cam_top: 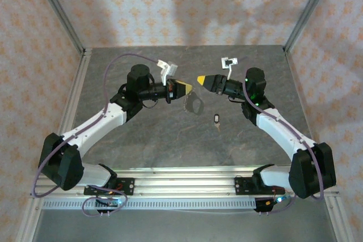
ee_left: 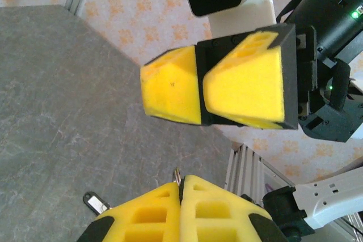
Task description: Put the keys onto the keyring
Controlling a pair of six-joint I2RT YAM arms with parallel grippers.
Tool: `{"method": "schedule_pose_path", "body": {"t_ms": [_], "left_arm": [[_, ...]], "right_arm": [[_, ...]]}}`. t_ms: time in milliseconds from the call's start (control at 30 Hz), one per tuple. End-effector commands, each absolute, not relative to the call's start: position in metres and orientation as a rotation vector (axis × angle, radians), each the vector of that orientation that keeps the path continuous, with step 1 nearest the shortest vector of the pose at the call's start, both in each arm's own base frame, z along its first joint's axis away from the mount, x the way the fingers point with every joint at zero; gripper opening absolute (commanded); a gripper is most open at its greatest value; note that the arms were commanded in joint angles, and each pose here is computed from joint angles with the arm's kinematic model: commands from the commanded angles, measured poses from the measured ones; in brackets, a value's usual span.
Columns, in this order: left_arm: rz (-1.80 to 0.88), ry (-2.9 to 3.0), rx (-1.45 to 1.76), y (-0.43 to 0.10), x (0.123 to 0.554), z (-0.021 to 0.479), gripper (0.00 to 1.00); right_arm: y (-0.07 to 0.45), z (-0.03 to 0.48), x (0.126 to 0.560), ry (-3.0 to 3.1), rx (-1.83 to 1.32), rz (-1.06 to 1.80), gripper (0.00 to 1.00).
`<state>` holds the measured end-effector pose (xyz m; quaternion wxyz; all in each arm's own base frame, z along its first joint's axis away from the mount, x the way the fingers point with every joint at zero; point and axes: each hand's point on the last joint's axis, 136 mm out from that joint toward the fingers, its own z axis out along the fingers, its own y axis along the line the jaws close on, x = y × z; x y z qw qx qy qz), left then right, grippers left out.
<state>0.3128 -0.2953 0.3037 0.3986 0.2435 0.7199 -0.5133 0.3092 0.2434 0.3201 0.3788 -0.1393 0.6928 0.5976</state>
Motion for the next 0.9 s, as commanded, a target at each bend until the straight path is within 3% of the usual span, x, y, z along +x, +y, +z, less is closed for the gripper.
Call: {"method": "schedule_pose_path", "body": {"t_ms": [0,333,867], "left_arm": [[-1.331,1.704,0.654,-0.298,0.315,0.338,0.00],[-1.345,1.691,0.659,-0.302,0.319,0.346,0.00],[-1.343,1.699,0.662,-0.304,0.323,0.345,0.00]], "right_arm": [[0.244,0.331,0.302,1.700,-0.425,1.548,0.43],[0.246,0.325,0.297,1.697,-0.449,1.574,0.41],[0.256,0.319,0.289,1.699,-0.487,1.604,0.30]]}}
